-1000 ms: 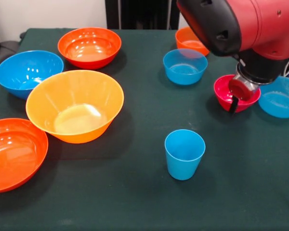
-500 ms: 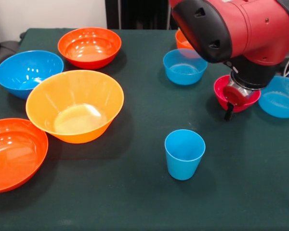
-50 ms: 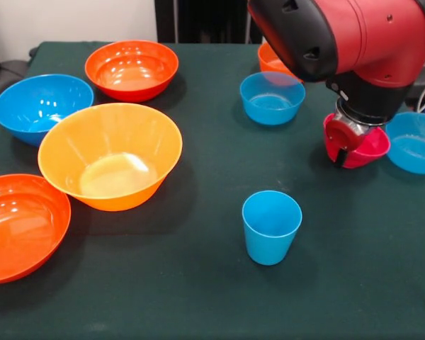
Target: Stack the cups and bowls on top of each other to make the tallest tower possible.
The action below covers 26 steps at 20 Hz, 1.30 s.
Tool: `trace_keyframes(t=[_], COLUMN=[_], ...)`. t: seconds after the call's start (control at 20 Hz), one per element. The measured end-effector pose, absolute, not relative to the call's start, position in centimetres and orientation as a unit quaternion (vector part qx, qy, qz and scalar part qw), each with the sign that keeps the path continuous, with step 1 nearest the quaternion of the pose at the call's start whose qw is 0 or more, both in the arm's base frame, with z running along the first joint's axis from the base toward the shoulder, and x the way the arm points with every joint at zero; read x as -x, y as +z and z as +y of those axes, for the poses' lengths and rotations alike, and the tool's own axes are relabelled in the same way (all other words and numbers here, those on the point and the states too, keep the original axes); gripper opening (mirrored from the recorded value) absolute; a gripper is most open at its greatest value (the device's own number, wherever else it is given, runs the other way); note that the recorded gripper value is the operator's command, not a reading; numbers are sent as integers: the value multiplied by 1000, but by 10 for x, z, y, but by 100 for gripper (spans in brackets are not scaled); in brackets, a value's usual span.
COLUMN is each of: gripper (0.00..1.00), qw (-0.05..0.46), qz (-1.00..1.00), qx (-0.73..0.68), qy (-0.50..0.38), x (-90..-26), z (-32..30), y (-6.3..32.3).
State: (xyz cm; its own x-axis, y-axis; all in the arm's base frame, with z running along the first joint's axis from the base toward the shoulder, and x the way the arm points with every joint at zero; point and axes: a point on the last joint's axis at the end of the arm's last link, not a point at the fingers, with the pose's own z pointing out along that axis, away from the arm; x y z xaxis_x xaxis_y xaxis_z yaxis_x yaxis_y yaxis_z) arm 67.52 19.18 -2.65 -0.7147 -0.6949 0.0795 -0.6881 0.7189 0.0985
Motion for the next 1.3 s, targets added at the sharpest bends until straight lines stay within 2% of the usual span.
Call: trace_keyframes(t=[0.6,0.95,1.05,1.3], gripper=[0,0,0,0], qw=[53,98,122,143], qz=[-926,-925,-925,-927], qx=[-372,-366,-360,-346], qy=[-30,-25,-20,-10], x=[-679,-683,-688,-701], z=[194,195,190,176], y=[-22,-9,5,35])
